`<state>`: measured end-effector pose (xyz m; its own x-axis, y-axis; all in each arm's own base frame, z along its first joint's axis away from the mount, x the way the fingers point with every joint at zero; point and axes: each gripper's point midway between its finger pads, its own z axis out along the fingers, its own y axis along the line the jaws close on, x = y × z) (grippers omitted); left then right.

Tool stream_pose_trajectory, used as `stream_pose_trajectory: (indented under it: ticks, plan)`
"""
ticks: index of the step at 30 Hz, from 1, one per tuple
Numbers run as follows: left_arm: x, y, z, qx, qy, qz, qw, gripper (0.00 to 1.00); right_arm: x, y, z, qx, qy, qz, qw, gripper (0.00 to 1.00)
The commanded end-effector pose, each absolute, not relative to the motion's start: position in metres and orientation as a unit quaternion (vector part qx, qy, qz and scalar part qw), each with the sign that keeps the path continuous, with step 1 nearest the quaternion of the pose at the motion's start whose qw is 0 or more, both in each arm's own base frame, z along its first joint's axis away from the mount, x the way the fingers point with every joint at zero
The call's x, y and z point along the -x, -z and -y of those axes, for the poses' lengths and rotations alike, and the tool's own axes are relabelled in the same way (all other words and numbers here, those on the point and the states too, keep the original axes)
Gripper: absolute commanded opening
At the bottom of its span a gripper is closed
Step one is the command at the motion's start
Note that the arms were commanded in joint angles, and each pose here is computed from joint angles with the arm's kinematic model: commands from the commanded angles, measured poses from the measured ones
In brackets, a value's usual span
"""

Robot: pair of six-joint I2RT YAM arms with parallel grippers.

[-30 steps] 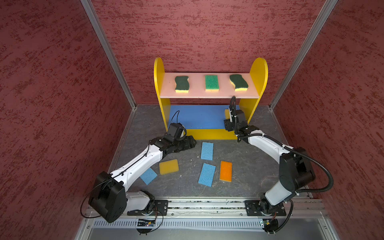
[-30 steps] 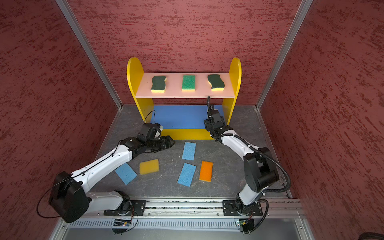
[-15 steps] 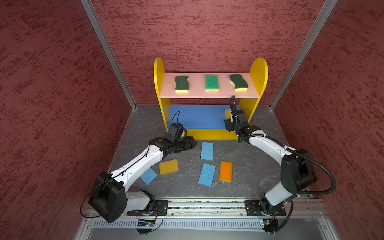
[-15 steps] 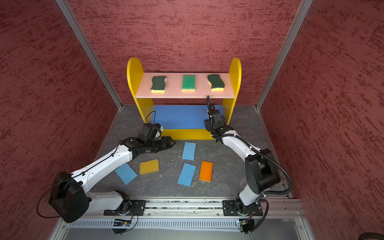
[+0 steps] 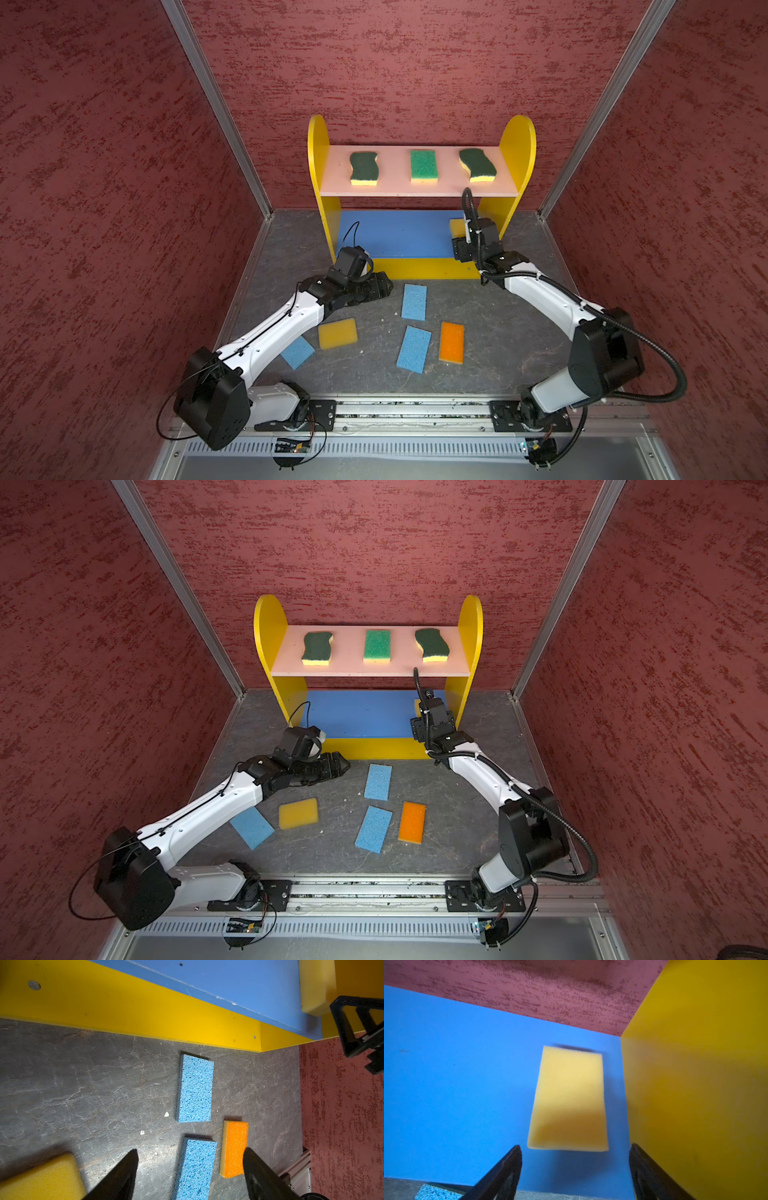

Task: Place and organize the cleaning sponges onto the shelf
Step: 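Open the right gripper to release the sponge on the blue shelf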

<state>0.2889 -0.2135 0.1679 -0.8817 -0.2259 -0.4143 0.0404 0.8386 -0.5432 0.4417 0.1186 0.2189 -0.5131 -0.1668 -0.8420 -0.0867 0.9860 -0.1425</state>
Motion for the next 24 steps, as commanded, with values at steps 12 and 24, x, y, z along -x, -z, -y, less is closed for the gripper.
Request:
stream_pose_trajectory:
  ticks: [12,24]
  plan:
    - [-0.279,-0.174,0.206,0.046,0.258,-0.932,0.250,0.80,-0.415,-0.244,-0.124,0.066,-0.018,-0.861,0.505,0.81]
    - [-0.266,-0.165,0.197,0.040,0.220,-0.945,0.240,0.80,-0.368,-0.236,-0.132,0.082,-0.063,-0.870,0.482,0.80]
